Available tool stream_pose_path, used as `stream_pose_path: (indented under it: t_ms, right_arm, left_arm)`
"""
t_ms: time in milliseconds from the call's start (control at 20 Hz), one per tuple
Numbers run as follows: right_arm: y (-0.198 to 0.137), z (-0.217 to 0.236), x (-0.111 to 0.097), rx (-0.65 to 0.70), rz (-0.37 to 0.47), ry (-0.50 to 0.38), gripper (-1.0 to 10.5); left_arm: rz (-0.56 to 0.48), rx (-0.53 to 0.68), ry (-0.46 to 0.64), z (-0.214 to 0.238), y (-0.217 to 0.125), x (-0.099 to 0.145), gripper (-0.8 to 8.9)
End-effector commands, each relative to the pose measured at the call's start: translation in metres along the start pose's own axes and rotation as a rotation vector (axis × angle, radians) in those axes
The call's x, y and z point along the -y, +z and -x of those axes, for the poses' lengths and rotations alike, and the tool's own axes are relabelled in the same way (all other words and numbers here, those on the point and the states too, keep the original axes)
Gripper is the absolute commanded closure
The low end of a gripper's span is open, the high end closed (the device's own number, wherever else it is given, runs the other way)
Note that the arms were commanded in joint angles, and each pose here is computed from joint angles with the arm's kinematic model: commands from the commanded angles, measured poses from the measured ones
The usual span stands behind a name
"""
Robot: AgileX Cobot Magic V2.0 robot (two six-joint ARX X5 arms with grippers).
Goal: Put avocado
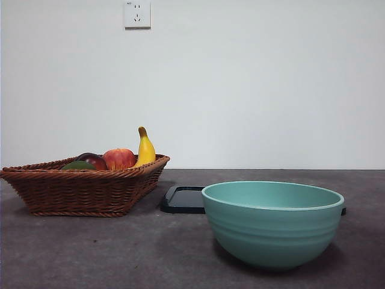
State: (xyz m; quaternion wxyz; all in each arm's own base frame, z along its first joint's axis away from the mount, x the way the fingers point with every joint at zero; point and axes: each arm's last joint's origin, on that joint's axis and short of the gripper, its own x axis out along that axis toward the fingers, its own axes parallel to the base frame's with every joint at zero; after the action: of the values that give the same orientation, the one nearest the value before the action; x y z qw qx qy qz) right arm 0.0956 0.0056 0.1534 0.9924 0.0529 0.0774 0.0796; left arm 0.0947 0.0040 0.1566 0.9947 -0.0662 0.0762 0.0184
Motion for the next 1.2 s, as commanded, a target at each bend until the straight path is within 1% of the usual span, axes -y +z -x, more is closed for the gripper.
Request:
stream_pose_path:
  t_ms: [50,350,500,650,750,950,1050,1200]
  right_arm:
    - [-0.001,0.000,0.000,-0.001,-0.084,0.000,9.4]
    - [0.000,0.000,0.000,0.001,-0.168,0.001,9.4]
    - [0.003,0.001,0.000,0.012,-0.197,0.003,9.4]
    - [0.012,0.004,-0.002,0.034,-0.216,0.008,9.4]
    - [0.021,0.007,-0.003,0.057,-0.227,0.014,9.4]
    - [0.043,0.017,-0.007,0.093,-0.228,0.025,9.4]
    - [0.055,0.023,-0.009,0.091,-0.228,0.029,9.4]
    - [0.074,0.031,-0.013,0.072,-0.228,0.036,9.4]
  left_arm:
    - [0.135,-0.022,0.010,-0.002,-0.007,-0.001,7.99]
    - [0.211,-0.021,0.007,-0.002,-0.006,-0.001,7.99]
    - [0.262,-0.014,-0.009,0.000,-0.001,0.000,7.99]
    - [0.301,0.001,-0.053,0.003,0.008,0.002,7.99]
    - [0.304,0.010,-0.077,0.006,0.015,0.004,7.99]
    - [0.308,-0.008,-0.075,0.013,0.033,0.006,7.99]
    - [0.308,-0.019,-0.083,0.016,0.043,0.008,7.99]
    - [0.306,-0.055,-0.134,0.021,0.060,0.012,7.99]
